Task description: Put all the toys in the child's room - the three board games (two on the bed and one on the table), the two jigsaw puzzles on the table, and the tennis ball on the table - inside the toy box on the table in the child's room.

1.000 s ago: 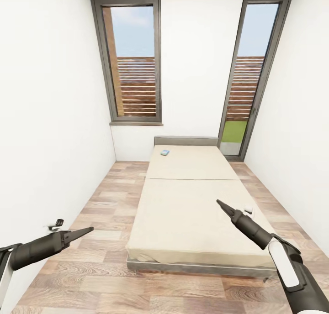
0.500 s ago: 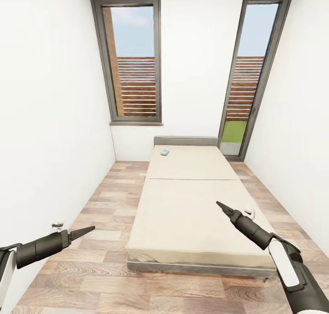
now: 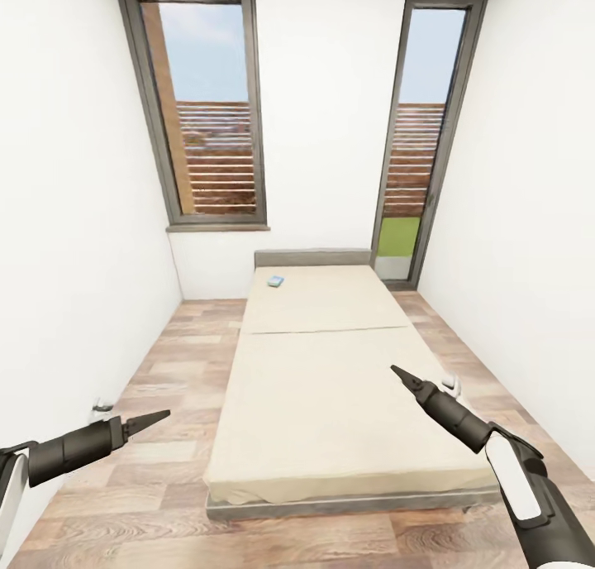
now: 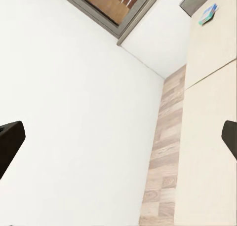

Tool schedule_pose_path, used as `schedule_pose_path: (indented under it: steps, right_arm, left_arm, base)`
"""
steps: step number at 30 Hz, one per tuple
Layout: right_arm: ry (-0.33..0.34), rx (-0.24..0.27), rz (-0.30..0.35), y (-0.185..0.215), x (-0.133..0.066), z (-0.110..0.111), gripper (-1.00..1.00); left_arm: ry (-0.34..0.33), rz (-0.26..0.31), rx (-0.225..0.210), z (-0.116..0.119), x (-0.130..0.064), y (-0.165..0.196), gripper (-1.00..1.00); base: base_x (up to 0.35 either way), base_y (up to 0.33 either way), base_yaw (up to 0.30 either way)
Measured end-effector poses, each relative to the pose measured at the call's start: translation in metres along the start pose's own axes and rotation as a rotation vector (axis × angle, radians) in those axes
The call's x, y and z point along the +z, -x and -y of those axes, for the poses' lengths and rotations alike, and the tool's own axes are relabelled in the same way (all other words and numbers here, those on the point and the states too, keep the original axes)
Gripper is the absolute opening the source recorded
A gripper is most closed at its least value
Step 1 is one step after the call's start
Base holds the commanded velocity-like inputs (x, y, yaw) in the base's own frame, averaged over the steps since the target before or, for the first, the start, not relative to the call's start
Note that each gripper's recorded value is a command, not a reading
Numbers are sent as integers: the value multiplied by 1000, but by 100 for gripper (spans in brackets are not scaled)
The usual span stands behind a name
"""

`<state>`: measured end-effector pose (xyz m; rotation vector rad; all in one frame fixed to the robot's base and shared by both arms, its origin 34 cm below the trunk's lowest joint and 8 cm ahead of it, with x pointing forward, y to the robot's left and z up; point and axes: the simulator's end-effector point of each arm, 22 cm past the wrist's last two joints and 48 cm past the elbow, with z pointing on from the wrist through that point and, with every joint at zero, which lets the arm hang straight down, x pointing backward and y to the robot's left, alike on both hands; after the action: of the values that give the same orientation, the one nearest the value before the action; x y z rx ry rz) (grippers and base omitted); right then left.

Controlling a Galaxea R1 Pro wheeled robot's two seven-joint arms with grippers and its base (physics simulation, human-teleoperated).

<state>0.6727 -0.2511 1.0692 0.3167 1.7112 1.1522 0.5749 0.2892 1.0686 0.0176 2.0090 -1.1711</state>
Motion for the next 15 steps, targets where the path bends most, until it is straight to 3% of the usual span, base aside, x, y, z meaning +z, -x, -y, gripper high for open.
schedule_pose_path:
  steps: [7,15]
  right_arm:
    - [-1,2,-1,-1,0,1,100]
    - [-2,4,-2,-1,0,2,100]
  left_arm:
    - [-2,0,1,1,0,0,100]
    - [-7,1,1,1,0,0,100]
  base:
    - [309,91,-276]
    - [220,205,-277]
